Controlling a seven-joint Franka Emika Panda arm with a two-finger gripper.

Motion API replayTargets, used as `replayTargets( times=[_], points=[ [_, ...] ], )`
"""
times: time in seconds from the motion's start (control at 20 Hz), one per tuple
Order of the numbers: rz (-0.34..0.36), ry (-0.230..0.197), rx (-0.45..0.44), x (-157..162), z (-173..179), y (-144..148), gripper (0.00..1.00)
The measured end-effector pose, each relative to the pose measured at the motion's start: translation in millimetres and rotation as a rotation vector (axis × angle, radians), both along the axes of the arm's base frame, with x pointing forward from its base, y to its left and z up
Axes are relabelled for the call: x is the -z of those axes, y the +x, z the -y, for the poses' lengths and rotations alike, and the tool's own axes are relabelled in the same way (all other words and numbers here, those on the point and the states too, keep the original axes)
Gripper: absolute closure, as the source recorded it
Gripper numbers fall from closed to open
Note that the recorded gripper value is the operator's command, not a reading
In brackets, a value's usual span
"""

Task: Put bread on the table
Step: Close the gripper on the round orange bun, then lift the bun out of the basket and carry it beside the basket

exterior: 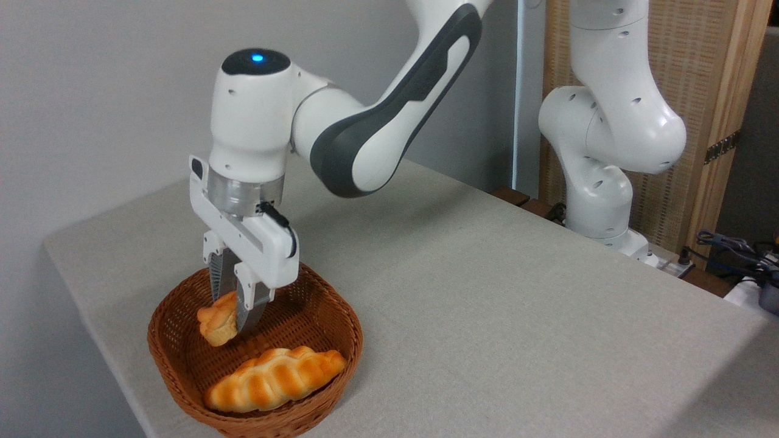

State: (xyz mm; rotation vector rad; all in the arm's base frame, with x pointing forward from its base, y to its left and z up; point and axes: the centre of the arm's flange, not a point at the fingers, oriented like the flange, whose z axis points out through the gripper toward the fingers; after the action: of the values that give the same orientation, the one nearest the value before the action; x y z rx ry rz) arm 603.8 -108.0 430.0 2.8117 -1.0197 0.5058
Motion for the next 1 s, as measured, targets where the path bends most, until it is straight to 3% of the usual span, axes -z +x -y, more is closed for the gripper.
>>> replayTargets(
  times=[0.15, 0.45, 0.7, 0.8, 0.85, 0.9, 0.95, 1.0],
  points=[
    [-0.013, -0.018, -0.025, -31.8, -16.6, -8.0, 0.57],
    [-0.100, -0.007, -0.006, -87.4, -36.1, -46.2, 0.56],
    [-0.185, 0.019, 0.074, -86.1, -60.8, -95.8, 0.55],
    [-0.202, 0.027, 0.097, -75.7, -65.0, -120.2, 0.41],
    [-0.209, 0.031, 0.116, -70.4, -64.1, -132.1, 0.40],
    [-0.214, 0.033, 0.125, -67.5, -62.7, -138.4, 0.29],
    [-0.222, 0.035, 0.143, -61.9, -59.4, -149.9, 0.09],
    [-0.229, 0.036, 0.156, -57.4, -55.6, -159.0, 0.03]
  ],
)
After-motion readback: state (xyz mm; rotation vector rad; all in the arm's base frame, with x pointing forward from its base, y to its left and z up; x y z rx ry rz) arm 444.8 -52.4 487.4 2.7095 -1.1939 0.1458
